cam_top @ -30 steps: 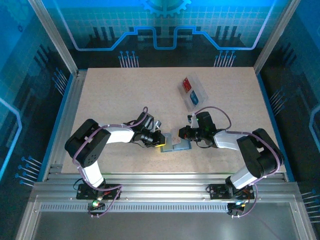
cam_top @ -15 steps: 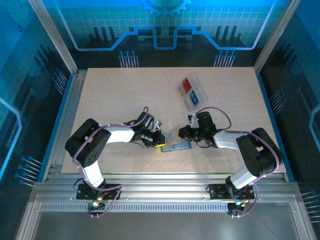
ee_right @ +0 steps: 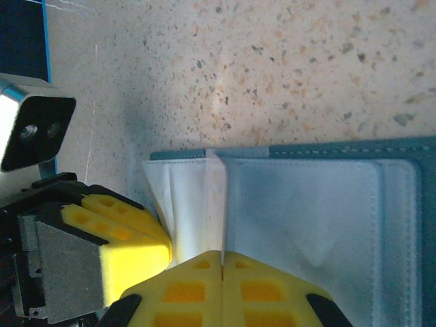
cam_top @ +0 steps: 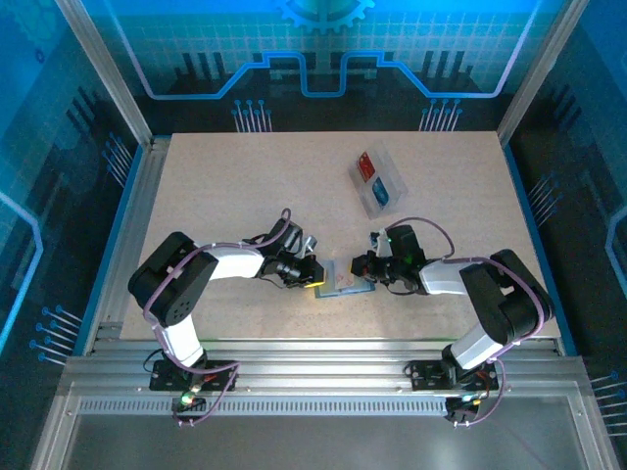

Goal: Put the credit cards into the card holder

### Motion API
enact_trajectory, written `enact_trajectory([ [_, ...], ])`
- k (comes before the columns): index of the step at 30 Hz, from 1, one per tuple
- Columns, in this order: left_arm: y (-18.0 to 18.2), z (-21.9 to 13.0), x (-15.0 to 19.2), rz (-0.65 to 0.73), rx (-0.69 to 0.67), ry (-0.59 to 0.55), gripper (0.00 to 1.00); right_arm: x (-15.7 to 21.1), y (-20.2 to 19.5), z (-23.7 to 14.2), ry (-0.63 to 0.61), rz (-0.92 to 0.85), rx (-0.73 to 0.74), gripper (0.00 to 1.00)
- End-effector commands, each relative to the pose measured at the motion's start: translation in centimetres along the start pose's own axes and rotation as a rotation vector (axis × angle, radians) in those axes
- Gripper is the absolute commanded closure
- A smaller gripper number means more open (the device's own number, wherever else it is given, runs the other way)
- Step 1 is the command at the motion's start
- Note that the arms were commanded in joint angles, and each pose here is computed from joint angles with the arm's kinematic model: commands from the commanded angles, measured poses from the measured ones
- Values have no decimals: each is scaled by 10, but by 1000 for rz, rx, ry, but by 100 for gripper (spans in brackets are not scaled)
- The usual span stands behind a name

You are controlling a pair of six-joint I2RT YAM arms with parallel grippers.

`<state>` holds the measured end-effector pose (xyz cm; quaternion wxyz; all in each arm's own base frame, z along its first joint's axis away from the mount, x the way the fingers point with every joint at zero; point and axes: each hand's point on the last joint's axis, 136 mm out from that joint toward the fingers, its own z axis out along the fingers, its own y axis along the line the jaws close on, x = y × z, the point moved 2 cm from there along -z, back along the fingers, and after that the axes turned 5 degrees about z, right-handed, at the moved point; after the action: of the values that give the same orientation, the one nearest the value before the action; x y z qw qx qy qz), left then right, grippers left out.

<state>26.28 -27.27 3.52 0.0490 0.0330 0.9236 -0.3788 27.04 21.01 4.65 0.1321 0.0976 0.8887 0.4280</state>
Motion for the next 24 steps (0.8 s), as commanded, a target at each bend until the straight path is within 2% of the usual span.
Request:
enact_trajectory([
  [1,14,7,6,-17,-60,28,87,12,-19,-2,31,45,57,100],
  [9,15,8,5,-21,-62,29,87,9,-25,-13,4,16,157,100],
  [24,16,8,6,-24,-65,33,87,10,-18,-1,6,20,114,100],
])
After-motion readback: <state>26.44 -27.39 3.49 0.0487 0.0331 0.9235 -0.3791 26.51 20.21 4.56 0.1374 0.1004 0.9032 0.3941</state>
